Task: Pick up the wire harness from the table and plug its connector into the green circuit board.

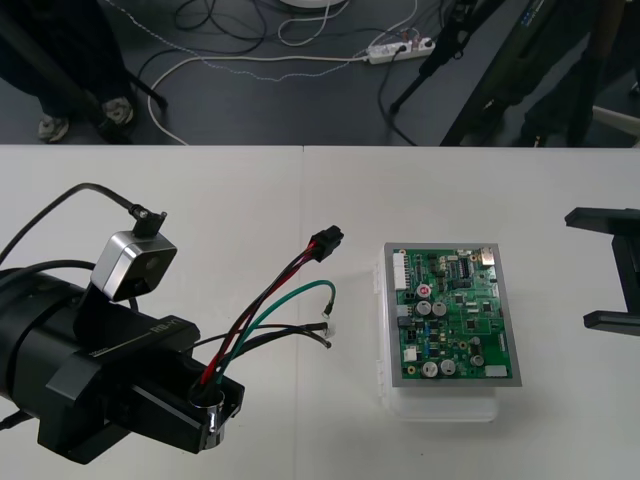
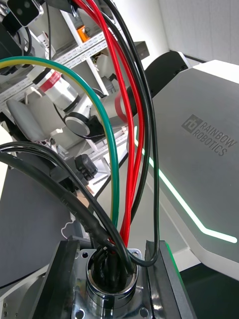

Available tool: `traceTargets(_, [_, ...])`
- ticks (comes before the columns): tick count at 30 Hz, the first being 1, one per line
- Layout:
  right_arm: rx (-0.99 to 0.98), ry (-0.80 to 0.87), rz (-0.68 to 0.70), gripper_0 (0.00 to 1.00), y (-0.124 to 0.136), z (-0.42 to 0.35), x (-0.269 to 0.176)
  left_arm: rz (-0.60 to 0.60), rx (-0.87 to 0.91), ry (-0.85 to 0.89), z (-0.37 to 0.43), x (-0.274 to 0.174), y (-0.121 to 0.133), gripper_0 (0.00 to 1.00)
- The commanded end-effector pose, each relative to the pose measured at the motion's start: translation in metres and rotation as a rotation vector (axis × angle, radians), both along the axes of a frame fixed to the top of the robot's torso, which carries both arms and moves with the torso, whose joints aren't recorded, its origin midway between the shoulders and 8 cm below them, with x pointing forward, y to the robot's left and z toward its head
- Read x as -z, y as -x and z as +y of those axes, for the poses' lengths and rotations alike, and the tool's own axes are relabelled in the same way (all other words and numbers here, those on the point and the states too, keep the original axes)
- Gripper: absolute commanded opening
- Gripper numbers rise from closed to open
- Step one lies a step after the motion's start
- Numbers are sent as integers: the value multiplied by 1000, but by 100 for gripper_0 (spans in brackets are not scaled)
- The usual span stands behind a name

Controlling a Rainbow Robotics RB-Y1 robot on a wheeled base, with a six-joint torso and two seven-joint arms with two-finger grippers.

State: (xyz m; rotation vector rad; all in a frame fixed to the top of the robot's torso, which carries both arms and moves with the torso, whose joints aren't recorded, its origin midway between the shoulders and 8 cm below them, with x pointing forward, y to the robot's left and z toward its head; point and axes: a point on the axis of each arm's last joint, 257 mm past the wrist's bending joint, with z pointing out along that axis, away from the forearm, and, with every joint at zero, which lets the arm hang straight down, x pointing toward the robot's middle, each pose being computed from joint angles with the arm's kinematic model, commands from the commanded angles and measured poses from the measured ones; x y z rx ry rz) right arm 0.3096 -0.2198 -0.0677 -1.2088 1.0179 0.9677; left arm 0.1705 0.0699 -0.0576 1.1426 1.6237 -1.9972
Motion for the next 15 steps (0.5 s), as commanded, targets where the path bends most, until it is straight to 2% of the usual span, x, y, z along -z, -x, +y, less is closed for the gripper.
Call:
traceTargets(1, [-52,-29,69,100,-5,10,-22,-3,82,6,-5,-13,18,0])
traceTargets(8, [-96,-72,107,100,-12,25,-43,-5,83,8,-6,-13,18,0])
traceTargets(15, [-159,-93,173,100,-19,45,-44,-4,81,13,-6,-13,18,0])
